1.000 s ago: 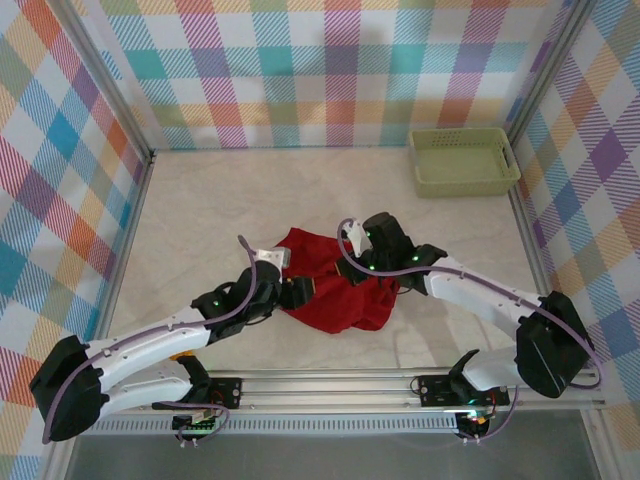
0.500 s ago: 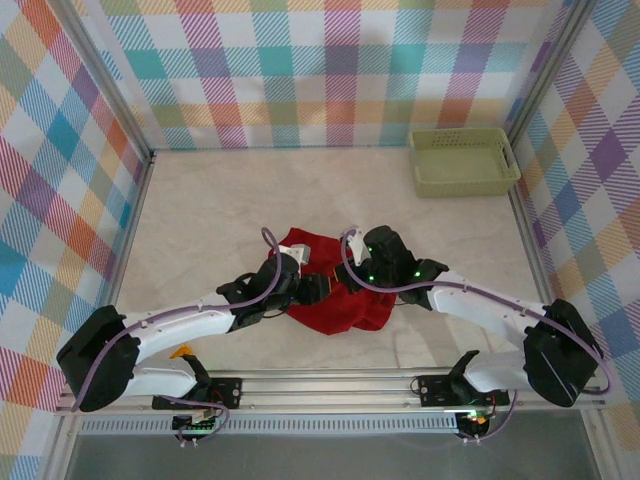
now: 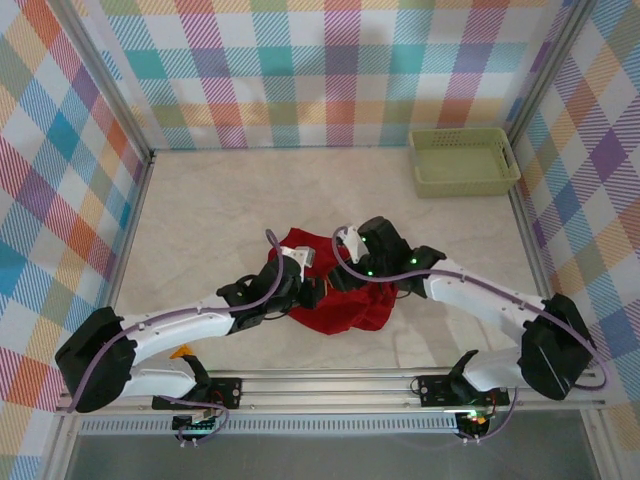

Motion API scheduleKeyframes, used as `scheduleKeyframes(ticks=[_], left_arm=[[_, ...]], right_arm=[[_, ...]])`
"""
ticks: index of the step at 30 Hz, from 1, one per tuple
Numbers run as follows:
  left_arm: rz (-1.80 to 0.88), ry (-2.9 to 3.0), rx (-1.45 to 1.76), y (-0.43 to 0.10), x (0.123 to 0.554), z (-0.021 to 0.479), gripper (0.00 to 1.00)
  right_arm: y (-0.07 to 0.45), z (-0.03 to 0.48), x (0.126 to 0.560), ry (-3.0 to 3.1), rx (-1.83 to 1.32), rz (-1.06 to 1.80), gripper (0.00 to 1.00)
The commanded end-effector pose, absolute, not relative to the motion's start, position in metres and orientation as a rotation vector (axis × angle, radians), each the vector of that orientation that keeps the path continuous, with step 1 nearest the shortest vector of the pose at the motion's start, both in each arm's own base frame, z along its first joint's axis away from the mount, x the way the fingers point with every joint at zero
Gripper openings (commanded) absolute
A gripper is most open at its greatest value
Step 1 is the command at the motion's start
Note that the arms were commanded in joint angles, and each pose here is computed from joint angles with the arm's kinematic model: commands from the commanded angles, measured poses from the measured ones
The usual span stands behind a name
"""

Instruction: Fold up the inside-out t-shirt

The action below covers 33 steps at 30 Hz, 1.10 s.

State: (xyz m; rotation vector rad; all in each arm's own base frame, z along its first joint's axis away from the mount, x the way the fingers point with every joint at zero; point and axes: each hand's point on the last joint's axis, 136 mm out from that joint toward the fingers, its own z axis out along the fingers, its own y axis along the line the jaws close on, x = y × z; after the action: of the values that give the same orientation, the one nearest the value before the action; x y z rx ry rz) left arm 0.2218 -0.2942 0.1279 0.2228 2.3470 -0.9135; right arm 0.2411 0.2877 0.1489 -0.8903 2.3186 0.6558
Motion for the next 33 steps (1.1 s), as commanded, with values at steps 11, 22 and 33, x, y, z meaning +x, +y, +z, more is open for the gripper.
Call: scheduleKeyframes(ticks=[11,22,33], left_arm=[[-0.916,2.297,0.277,-0.287,0.209,0.144,0.00],[-0.815,2.375,0.347,-0.271,0.196,0.115,0.00],[-0.571,2.310,0.403,-0.260,0.219,0.140,0.46]], right_arm=[[0.291,0.132,0.242,2.372,-0.984,0.604,0.21],[0.247,0.220,0.283,2.245,-0.496,0.827,0.00],[0.280,0.241,0.257,2.194,-0.620,1.027,0.00]])
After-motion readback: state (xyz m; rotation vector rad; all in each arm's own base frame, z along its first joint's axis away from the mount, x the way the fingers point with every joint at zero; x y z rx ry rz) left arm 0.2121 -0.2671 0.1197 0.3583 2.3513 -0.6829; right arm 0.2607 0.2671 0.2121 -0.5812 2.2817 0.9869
